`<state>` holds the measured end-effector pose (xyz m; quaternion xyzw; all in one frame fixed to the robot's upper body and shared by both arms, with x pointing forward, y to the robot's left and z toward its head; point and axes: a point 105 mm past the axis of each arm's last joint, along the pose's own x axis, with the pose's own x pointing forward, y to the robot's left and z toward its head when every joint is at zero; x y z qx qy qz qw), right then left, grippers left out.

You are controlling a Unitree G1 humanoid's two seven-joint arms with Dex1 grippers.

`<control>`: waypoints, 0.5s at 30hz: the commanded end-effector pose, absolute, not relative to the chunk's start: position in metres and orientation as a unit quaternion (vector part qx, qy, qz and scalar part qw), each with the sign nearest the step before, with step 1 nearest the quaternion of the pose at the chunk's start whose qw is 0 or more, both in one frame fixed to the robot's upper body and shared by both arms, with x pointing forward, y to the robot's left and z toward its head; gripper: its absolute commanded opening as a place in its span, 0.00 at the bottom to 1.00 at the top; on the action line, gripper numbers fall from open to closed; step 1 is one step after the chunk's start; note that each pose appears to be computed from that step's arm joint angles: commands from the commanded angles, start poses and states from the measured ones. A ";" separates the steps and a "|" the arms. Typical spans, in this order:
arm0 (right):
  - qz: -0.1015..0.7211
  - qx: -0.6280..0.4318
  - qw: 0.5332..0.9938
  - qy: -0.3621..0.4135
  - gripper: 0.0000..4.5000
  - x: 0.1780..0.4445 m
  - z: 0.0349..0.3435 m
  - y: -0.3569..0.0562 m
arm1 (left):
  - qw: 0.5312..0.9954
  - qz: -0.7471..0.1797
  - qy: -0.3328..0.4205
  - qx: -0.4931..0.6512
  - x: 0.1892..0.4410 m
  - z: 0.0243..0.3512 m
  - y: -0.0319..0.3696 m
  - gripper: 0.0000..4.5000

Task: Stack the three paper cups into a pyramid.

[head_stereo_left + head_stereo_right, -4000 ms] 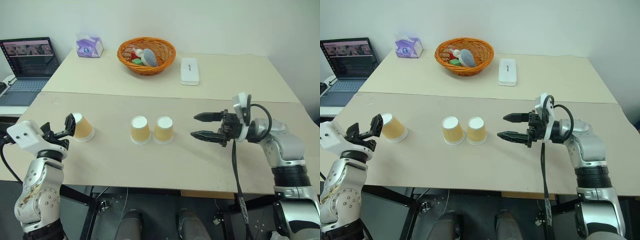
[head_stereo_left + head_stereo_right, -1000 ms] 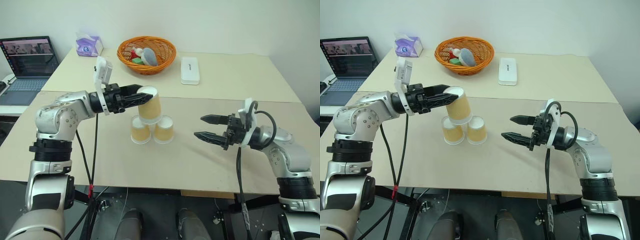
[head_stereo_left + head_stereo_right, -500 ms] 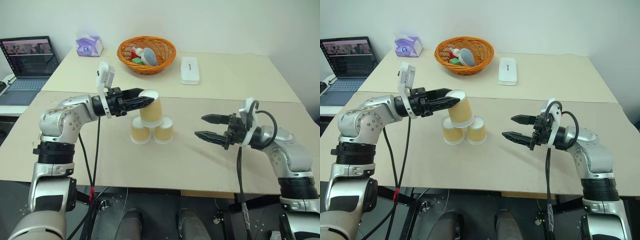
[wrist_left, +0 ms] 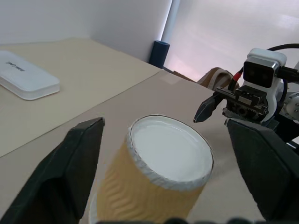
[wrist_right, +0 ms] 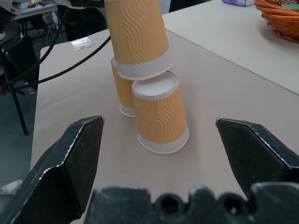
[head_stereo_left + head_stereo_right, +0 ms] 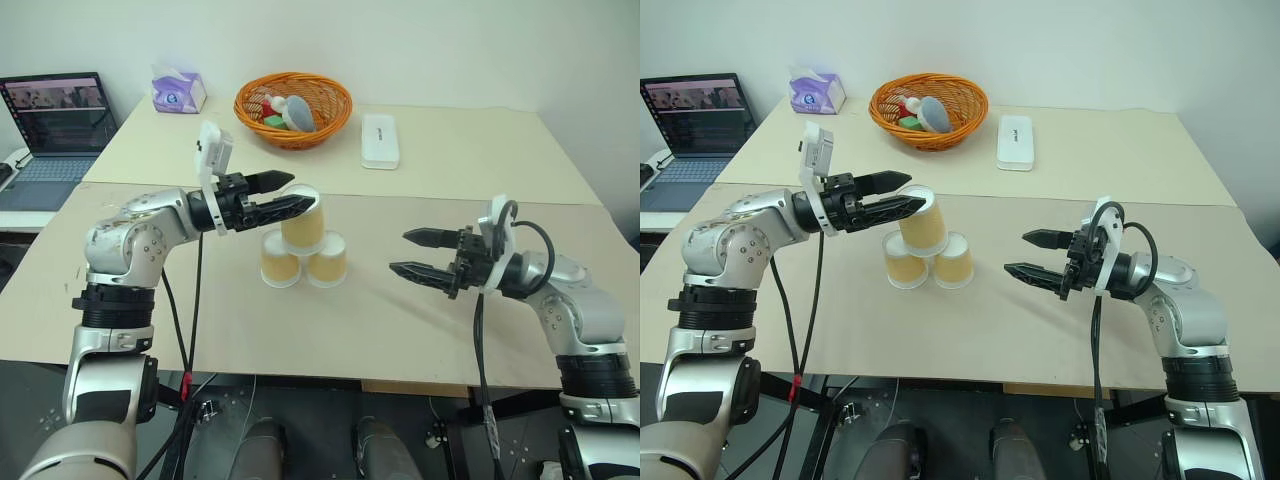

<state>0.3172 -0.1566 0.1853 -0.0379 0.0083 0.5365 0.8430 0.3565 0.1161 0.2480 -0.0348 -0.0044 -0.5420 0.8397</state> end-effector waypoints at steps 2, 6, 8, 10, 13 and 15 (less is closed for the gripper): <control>0.527 -0.052 0.848 -0.024 1.00 0.317 0.204 -0.165 | 0.842 -0.537 -0.048 -0.026 0.355 0.269 0.118 0.97; 0.528 -0.051 0.847 -0.024 1.00 0.317 0.204 -0.165 | 0.844 -0.527 -0.082 -0.054 0.355 0.292 0.121 0.97; 0.528 -0.052 0.847 -0.023 1.00 0.317 0.204 -0.164 | 0.845 -0.512 -0.119 -0.093 0.354 0.317 0.127 0.97; 0.528 -0.051 0.847 -0.023 1.00 0.316 0.204 -0.165 | 0.855 -0.480 -0.158 -0.121 0.354 0.339 0.136 0.97; 0.511 -0.055 0.858 -0.028 1.00 0.320 0.206 -0.172 | 0.892 -0.381 -0.197 -0.145 0.358 0.349 0.162 0.97; 0.476 -0.059 0.876 -0.039 1.00 0.327 0.209 -0.182 | 0.918 -0.314 -0.186 -0.154 0.362 0.333 0.180 0.97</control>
